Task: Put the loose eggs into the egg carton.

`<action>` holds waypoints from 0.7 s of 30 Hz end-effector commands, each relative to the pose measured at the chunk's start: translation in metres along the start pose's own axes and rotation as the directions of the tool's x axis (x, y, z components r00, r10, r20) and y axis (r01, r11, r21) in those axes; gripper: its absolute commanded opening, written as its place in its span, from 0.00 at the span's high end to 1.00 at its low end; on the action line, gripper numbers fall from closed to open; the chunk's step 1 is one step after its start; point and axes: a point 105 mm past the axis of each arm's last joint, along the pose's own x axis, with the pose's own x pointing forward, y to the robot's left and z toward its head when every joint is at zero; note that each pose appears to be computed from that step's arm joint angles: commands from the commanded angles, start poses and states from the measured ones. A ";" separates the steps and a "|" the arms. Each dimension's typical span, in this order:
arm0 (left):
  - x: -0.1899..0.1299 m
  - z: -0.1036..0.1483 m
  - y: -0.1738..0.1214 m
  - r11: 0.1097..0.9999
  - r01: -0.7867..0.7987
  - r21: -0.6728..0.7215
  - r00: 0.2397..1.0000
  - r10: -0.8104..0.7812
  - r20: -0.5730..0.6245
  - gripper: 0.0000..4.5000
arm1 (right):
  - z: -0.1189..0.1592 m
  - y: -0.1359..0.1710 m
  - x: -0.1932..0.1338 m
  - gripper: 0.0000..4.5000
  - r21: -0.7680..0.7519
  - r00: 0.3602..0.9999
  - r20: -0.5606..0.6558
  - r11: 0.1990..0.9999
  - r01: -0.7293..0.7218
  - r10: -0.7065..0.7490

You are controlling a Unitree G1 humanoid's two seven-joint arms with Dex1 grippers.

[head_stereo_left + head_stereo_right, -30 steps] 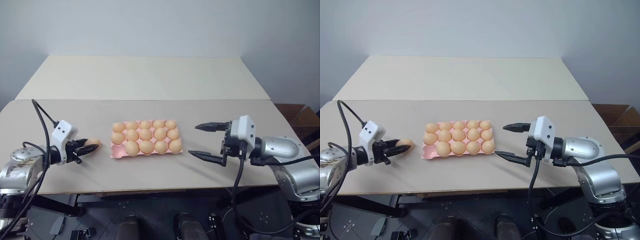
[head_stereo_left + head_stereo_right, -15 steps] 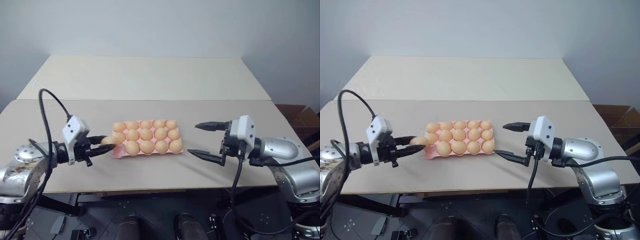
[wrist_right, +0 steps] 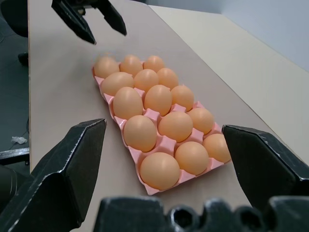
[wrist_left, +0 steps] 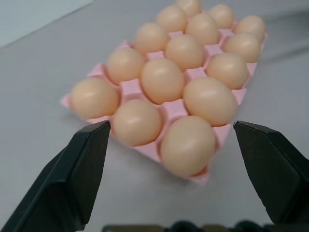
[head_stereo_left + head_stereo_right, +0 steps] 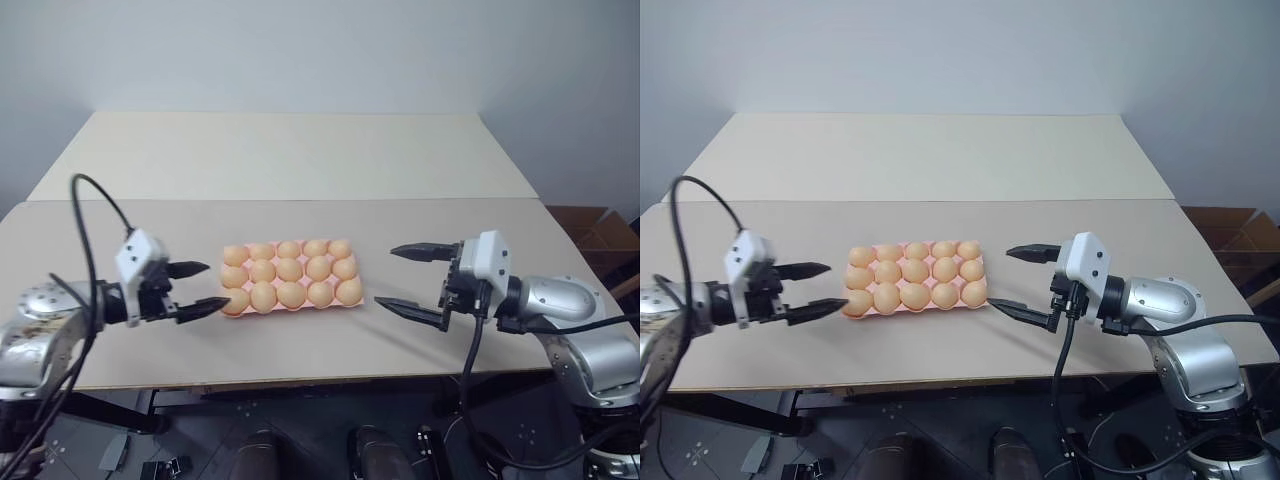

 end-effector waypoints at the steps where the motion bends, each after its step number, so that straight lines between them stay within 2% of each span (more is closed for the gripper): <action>1: -0.023 0.018 0.000 0.997 -0.028 0.071 0.999 0.024 0.046 0.01 | 0.013 0.002 -0.002 0.00 -0.038 0.999 0.035 0.999 -0.004 0.005; 7: -0.064 0.013 -0.008 0.994 -0.077 0.078 0.994 0.071 0.078 0.01 | 0.013 0.001 -0.008 0.00 -0.049 0.999 0.019 0.998 -0.035 0.036; 11: -0.083 0.002 -0.027 0.997 -0.070 0.025 0.996 0.068 0.062 0.01 | 0.010 0.003 -0.014 0.00 -0.036 0.998 0.009 0.997 -0.062 0.063; 14: -0.086 -0.002 -0.043 0.997 -0.075 -0.004 0.995 0.075 0.071 0.01 | 0.004 0.003 -0.019 0.00 -0.011 0.997 -0.006 0.997 -0.072 0.072; 21: -0.087 0.000 -0.061 0.990 -0.137 -0.024 0.986 0.138 0.091 0.01 | -0.004 -0.005 -0.023 0.00 0.023 0.998 -0.014 0.998 -0.066 0.067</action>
